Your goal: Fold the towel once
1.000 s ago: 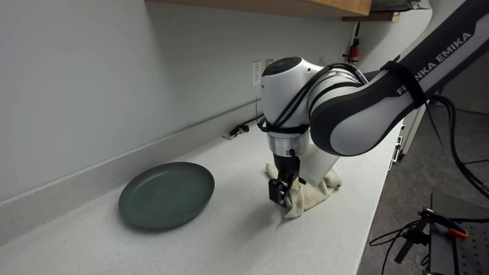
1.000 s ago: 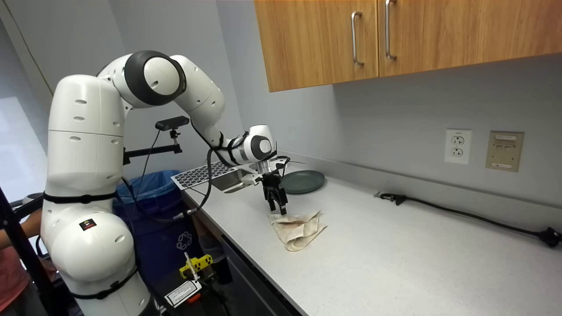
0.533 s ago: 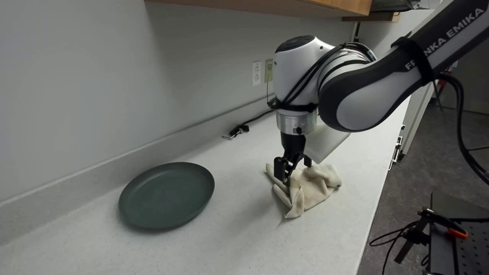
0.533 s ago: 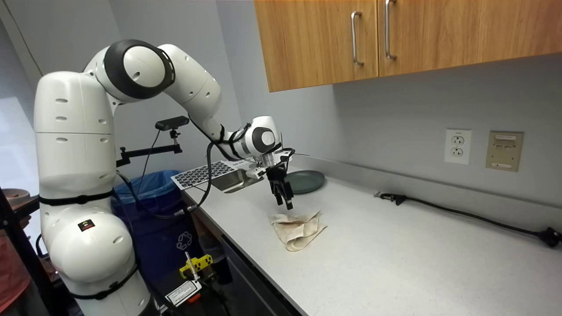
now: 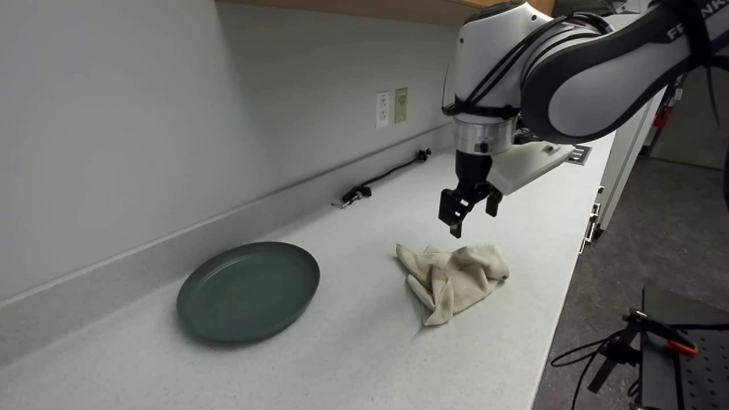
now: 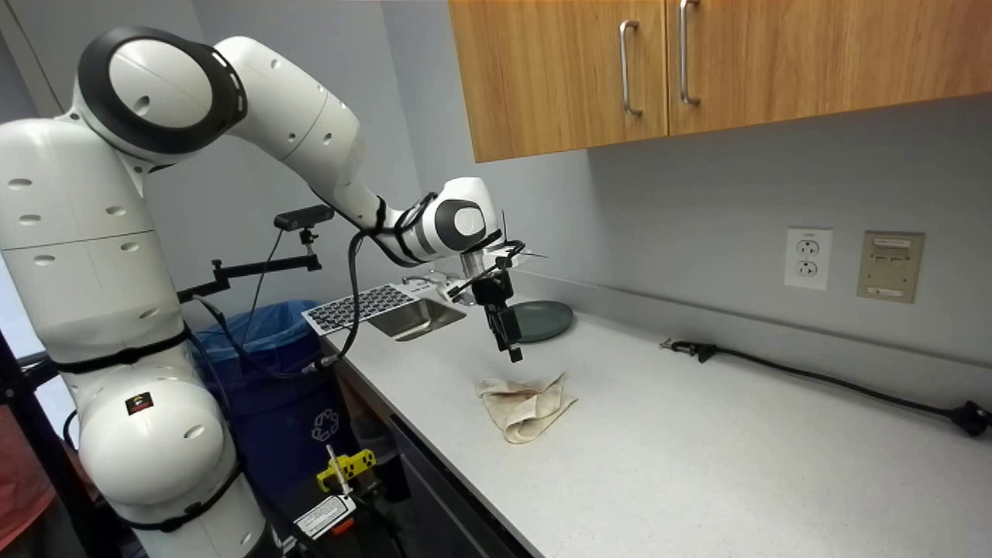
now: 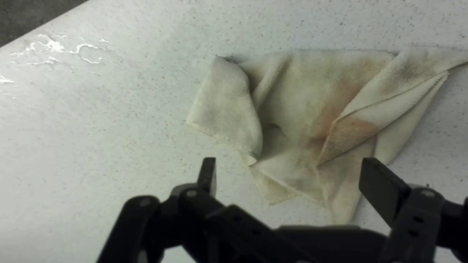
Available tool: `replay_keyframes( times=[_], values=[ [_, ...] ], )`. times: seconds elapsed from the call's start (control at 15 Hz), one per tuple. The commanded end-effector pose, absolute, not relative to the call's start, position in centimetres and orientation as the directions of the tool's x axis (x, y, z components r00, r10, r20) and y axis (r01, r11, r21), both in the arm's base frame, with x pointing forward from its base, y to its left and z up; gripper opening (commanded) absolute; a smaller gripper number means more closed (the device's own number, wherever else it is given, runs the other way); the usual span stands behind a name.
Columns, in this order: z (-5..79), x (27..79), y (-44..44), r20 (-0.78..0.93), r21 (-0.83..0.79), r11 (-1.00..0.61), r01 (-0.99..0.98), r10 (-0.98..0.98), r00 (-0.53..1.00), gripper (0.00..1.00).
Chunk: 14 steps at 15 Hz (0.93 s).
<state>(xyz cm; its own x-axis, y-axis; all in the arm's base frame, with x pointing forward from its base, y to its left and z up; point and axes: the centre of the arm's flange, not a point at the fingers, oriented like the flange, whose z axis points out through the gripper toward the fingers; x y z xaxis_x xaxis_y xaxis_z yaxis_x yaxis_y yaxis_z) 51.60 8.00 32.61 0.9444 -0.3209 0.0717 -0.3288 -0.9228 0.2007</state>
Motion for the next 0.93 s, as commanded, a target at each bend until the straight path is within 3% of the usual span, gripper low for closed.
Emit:
replay_keyframes(
  times=[0.0, 0.87],
  values=[
    [35.2, 48.6, 5.4, 0.076, 0.159, -0.907, -0.39, -0.383, 0.921, 1.0],
    [39.3, 44.3, 3.7, 0.074, 0.018, -0.94, -0.342, -0.34, 0.938, 1.0]
  ],
)
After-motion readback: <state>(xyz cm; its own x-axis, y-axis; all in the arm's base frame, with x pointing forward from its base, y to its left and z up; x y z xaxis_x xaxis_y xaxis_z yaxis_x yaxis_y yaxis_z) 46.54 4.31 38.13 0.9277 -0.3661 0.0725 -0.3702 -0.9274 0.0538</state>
